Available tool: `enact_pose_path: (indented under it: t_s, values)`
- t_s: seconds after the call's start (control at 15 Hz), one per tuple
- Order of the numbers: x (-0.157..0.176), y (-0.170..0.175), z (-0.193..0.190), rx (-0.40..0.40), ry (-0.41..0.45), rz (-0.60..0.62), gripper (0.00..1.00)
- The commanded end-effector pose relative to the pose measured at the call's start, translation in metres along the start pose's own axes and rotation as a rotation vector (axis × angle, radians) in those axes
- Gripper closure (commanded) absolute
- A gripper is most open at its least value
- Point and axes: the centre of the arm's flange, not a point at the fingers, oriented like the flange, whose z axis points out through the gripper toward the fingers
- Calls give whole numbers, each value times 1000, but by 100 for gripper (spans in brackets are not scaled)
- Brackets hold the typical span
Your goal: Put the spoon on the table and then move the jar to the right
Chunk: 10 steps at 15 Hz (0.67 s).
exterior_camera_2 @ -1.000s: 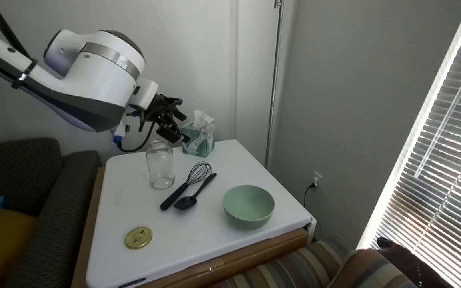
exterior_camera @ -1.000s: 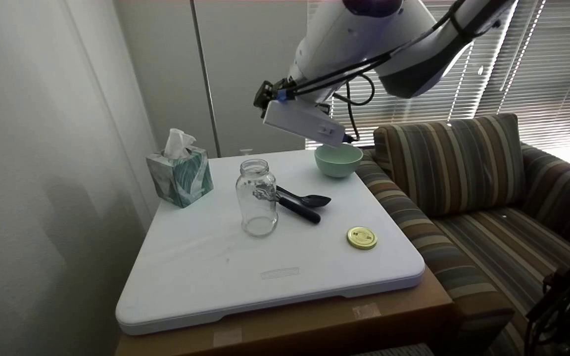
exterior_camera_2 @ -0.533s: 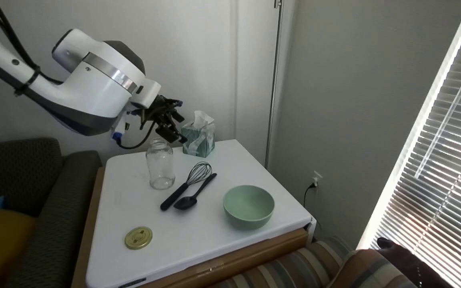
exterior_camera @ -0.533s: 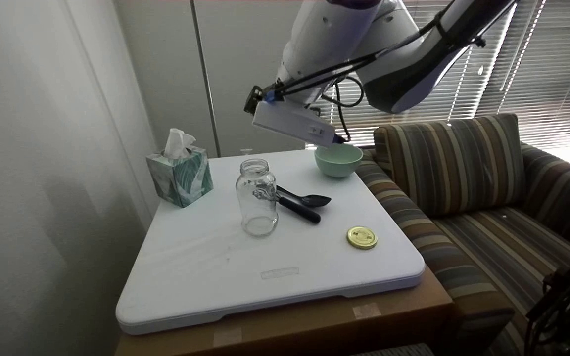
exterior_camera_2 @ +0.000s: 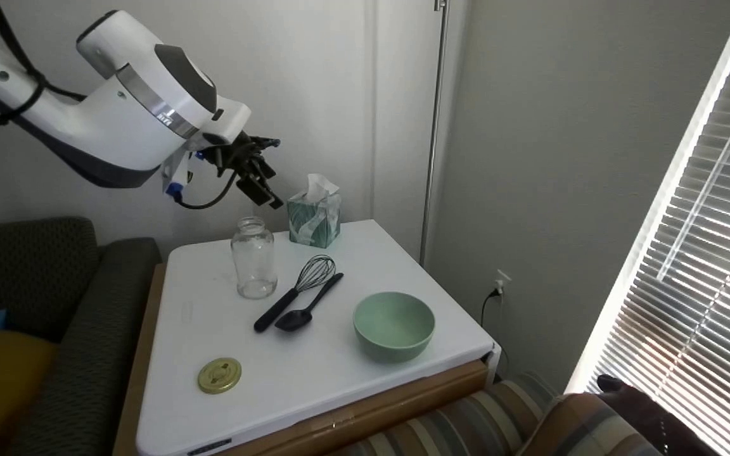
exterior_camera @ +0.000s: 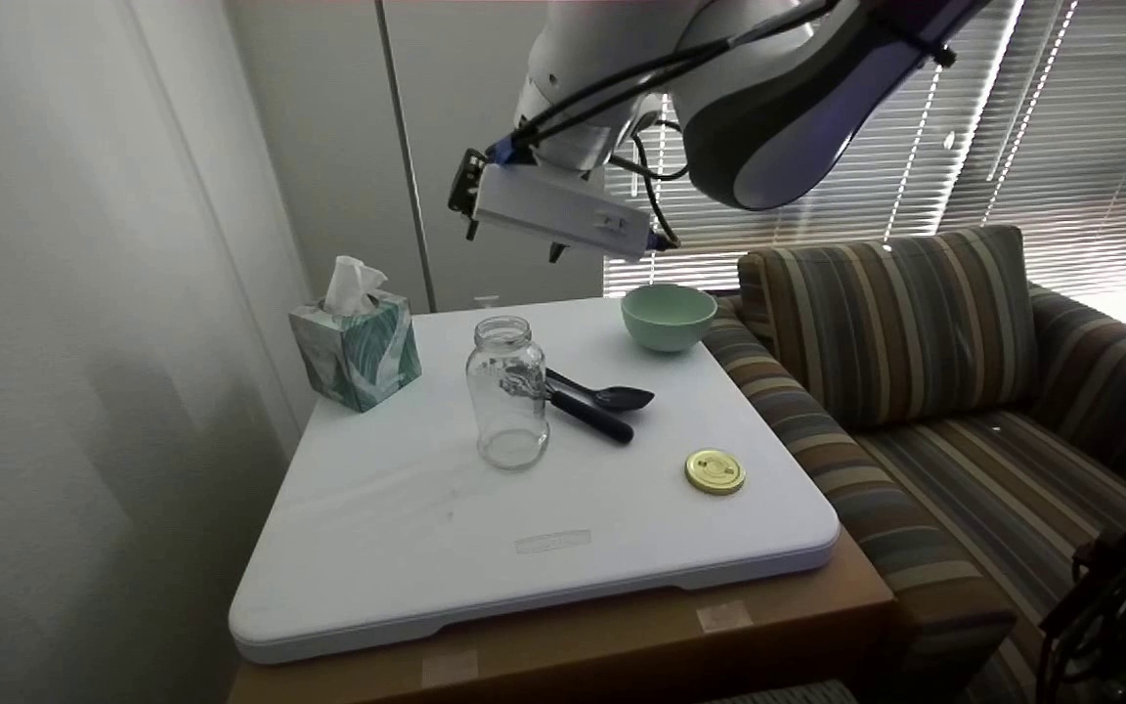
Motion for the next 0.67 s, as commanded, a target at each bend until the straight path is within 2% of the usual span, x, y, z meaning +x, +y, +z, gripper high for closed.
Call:
enact_pose_path:
  t_s: [0.0, 0.27, 0.6]
  values:
    - [-3, 1, 4, -13, -38, 6, 0]
    - [-3, -7, 4, -42, -92, 52, 0]
    - [6, -24, -1, -87, -115, 79, 0]
